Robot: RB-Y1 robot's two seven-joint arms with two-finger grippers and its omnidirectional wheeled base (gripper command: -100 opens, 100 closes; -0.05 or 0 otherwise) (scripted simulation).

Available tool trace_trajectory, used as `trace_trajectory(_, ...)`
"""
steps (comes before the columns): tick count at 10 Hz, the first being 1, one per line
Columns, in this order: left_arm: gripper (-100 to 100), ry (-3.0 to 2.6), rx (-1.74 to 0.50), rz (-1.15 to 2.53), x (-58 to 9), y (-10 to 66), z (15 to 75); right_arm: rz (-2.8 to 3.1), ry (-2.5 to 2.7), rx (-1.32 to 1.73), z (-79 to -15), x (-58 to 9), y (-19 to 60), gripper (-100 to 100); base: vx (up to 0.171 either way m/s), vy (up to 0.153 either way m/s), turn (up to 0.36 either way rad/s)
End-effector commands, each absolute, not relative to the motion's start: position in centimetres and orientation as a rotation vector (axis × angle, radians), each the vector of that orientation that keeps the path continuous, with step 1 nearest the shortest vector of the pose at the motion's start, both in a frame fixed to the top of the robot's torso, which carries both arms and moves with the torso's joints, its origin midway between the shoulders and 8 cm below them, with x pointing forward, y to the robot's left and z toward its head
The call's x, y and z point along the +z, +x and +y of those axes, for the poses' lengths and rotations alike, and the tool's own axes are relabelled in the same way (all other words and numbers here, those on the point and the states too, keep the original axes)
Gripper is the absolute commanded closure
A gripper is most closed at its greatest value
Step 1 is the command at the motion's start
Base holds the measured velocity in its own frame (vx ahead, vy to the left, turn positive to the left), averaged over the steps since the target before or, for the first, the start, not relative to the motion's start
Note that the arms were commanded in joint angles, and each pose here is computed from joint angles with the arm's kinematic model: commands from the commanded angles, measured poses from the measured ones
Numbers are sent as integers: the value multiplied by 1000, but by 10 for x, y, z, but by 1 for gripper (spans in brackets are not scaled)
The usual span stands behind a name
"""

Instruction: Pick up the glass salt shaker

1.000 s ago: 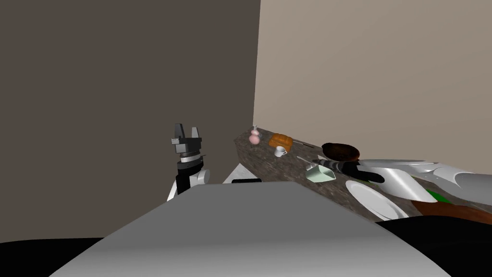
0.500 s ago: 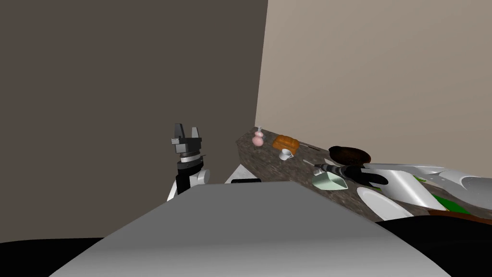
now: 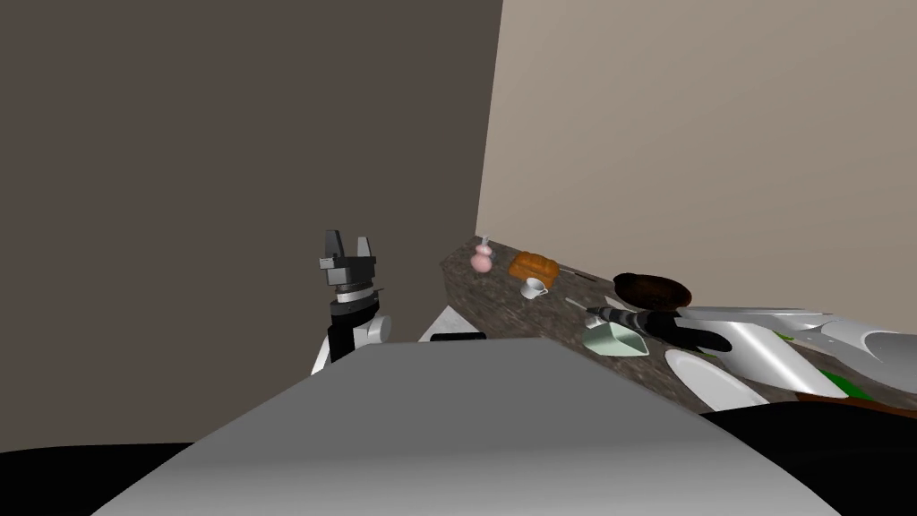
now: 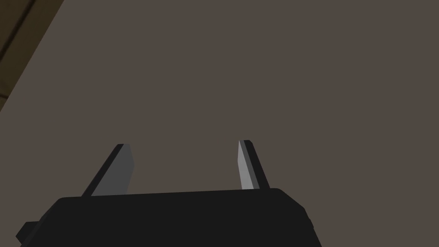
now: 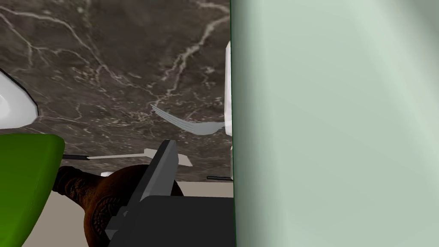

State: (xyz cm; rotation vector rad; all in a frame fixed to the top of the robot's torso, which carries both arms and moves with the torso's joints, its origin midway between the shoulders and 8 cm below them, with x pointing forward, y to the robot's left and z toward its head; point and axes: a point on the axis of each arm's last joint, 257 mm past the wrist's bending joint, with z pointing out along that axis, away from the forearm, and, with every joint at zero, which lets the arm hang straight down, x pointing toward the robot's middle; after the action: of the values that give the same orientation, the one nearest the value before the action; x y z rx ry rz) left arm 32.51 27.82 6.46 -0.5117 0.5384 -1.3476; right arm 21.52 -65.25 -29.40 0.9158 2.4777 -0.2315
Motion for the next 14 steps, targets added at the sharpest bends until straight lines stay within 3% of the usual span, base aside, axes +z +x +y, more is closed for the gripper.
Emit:
trace_trajectory(1, 0, -512, -1348, 538, 65, 325, 278, 2471, 992, -206, -660, -306, 198, -100, -64, 13, 355)
trace_trajectory(5, 0, -512, -1348, 538, 65, 325, 278, 2453, 993, -241, -674, -300, 198, -100, -33, 9, 57)
trace_trajectory(7, 0, -512, -1348, 538, 65, 325, 278, 2428, 1069, -251, -694, -306, 178, -100, -59, 21, 319)
trace_trajectory(10, 0, -512, -1347, 538, 65, 325, 278, 2427, 1070, -254, -695, -306, 177, -100, -18, 4, -11)
trace_trajectory(14, 0, -512, -1348, 538, 65, 325, 278, 2364, 1221, -276, -731, -313, 131, -100, -82, 33, 308)
